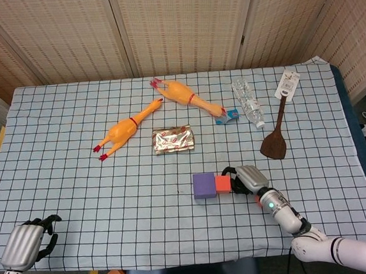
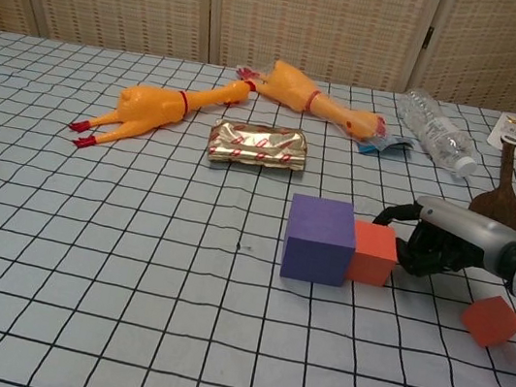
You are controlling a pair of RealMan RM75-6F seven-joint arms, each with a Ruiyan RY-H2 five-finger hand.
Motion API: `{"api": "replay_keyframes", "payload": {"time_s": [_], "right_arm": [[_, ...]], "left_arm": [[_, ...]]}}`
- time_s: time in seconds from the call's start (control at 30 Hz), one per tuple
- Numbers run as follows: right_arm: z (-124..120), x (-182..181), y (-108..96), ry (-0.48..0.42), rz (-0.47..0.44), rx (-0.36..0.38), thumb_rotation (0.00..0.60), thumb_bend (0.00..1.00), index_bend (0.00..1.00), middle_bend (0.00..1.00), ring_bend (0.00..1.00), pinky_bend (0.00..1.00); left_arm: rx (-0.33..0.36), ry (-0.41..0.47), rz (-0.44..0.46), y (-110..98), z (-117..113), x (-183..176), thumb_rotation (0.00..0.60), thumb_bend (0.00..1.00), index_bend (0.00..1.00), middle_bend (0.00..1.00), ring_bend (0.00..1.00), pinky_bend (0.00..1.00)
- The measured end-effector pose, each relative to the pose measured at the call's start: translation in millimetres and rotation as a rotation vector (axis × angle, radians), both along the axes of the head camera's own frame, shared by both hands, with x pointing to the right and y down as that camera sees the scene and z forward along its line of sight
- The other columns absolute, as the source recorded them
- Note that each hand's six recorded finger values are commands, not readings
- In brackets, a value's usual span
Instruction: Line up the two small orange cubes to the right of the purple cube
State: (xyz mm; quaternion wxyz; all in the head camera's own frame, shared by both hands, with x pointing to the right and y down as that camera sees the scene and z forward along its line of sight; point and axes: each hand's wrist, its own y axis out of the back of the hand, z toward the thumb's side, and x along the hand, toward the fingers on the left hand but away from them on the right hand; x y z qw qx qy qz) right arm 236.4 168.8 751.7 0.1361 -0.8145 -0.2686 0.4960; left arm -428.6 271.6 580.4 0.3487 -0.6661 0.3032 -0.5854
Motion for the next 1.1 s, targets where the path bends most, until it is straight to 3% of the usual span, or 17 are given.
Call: {"api": "replay_keyframes", "payload": {"time_s": [0.87,0.93,1.1], "right_arm": [[3.2,-1.8,2.7,-0.009,-0.012,0.006,0.6,0.68,0.37,1.0,0.87,1.0],[2.7,-1.5,1.8,-0.01,-0.01,0.013,0.6,0.65,0.36,1.0,0.87,1.0],[-3.0,2.5,-4.3,-0.005,-0.004,0.065,0.6,0.48,0.32,1.0,0.87,1.0]], "left_arm": [[0.001,-0.001,0.0,0.0,-0.2,-0.3,0.6,0.45,0.37,0.56,0.5,0.56],[0.0,-0.001,0.0,0.0,-0.1,-0.2,0.6,0.45,0.37,0.56,0.5,0.56],[0.002,0.001,-0.003,-0.2,-0.5,-0.8,0.6,0.45,0.37,0.56,0.5,0.56]]}}
